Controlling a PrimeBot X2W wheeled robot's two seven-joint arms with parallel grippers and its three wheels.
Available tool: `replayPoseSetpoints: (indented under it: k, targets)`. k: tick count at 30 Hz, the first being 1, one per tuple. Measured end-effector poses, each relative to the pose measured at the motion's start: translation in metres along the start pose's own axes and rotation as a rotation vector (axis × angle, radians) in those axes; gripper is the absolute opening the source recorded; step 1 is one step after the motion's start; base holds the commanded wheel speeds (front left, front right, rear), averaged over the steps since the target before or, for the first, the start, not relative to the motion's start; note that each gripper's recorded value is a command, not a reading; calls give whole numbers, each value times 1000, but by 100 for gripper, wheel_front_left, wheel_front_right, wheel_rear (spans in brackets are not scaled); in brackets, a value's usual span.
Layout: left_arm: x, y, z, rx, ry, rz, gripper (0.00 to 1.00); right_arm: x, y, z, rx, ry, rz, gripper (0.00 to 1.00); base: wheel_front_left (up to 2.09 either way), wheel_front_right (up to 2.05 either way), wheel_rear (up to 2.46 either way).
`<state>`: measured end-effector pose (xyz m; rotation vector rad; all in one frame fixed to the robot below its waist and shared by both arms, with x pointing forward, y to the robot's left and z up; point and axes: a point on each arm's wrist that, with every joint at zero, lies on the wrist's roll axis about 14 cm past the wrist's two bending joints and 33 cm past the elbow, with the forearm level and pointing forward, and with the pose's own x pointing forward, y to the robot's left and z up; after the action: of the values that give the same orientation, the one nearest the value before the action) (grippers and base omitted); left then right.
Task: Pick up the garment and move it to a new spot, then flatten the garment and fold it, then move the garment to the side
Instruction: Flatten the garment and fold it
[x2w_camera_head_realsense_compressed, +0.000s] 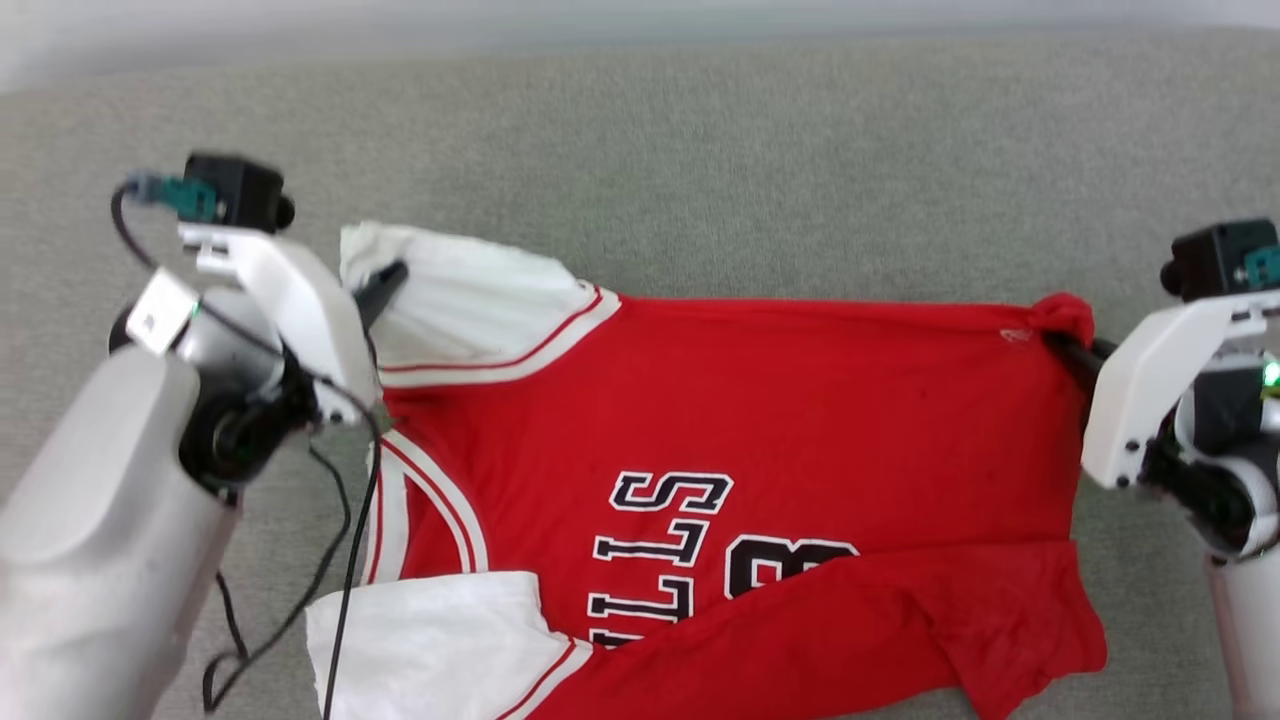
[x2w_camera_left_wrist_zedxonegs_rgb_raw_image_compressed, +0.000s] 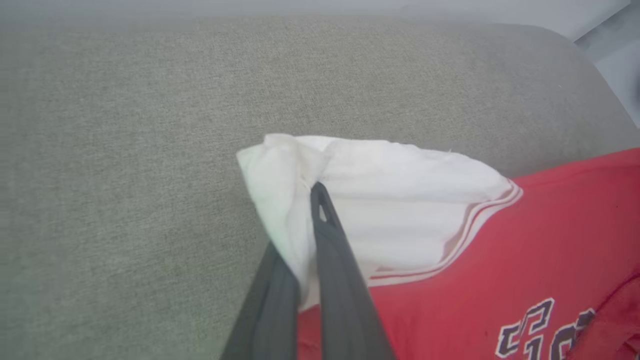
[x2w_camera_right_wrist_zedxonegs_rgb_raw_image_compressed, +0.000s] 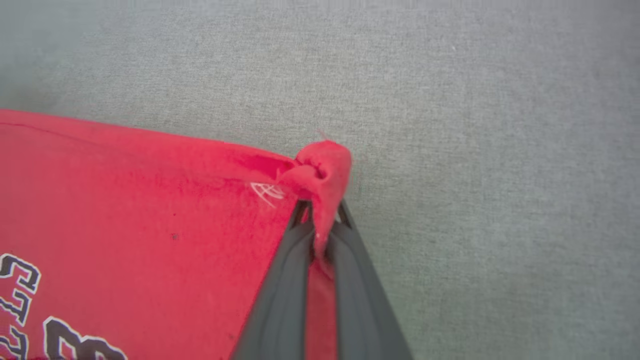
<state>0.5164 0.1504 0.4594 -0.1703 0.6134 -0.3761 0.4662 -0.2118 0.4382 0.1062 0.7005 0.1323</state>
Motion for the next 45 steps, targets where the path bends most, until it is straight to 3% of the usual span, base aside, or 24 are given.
replayPoseSetpoints:
  k: [6,12,23,24,25,26,27,28,36,45]
  targets:
    - [-36,2,-32,-61,-23,36,0,-23,7,-18,1,-38,2,0,0,0,0]
    - [-74,-3,-80,-165,-10,69,0,-43,18,-62,80,-10,30,0,0,0,0]
    - [-120,-25,-173,-293,119,111,0,-65,20,-119,168,31,19,0,0,0,0]
    - [-122,-27,-177,-292,128,110,0,-67,20,-123,173,32,16,4,0,0,0]
    - [-122,-30,-179,-296,123,101,0,-68,19,-126,178,36,12,18,0,0,0]
    - [-122,-32,-179,-305,108,99,29,-69,20,-130,180,39,9,35,0,0,0]
    - [-121,-34,-180,-305,104,97,51,-69,22,-133,186,37,11,100,0,0,0]
    - [-121,-36,-182,-303,106,92,100,-70,24,-134,192,28,13,100,0,0,0]
    - [-119,-34,-150,-272,-86,109,100,-81,30,-105,167,-157,11,100,0,0,0]
    - [-136,-42,-75,-177,-453,113,100,-111,12,-87,125,-212,-46,100,0,0,0]
